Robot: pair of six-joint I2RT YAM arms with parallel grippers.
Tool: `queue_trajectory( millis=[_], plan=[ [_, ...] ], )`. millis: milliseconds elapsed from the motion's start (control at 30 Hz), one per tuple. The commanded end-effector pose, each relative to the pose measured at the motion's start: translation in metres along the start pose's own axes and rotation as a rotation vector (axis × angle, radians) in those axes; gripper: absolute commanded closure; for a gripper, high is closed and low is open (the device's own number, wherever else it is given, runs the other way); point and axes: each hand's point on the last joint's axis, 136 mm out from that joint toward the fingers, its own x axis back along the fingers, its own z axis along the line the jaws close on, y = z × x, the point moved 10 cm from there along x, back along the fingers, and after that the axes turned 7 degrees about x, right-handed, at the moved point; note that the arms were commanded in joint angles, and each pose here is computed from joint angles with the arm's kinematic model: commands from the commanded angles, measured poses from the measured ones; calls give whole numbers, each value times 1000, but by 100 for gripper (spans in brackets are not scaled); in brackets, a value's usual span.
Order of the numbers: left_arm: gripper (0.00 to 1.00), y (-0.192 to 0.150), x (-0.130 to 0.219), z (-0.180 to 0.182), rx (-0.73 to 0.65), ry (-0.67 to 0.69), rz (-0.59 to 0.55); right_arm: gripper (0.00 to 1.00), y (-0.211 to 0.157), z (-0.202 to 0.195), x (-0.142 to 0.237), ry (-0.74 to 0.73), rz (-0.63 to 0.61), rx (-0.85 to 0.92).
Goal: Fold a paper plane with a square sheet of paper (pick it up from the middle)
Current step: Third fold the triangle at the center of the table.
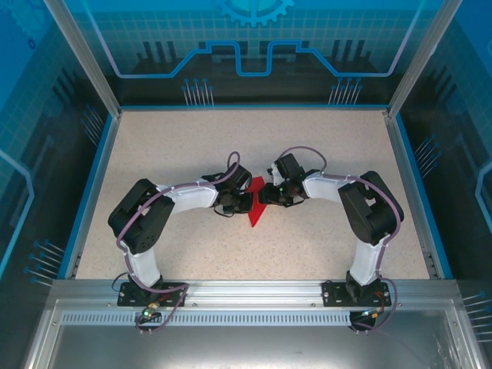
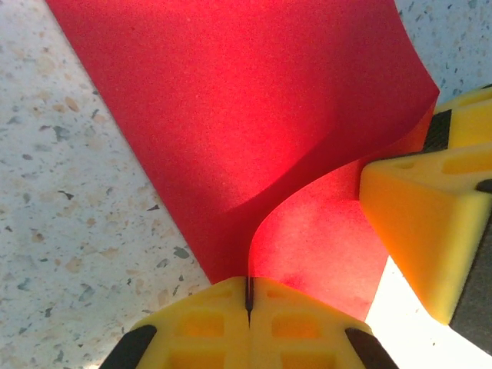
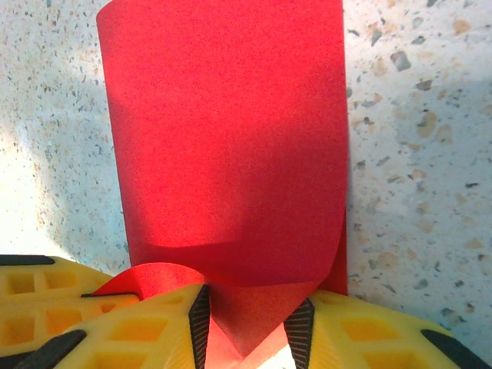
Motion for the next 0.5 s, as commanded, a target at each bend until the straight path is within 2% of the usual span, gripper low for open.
queue_trajectory(
  millis=[0,467],
  plan=[
    [100,4,-1,-5,-21,-19,8,63,-29,-24,-13,-125,122,-50],
    [100,4,-8,-3,-19,-6,24,63,-26,-23,-8,-89,96,-58]
  ],
)
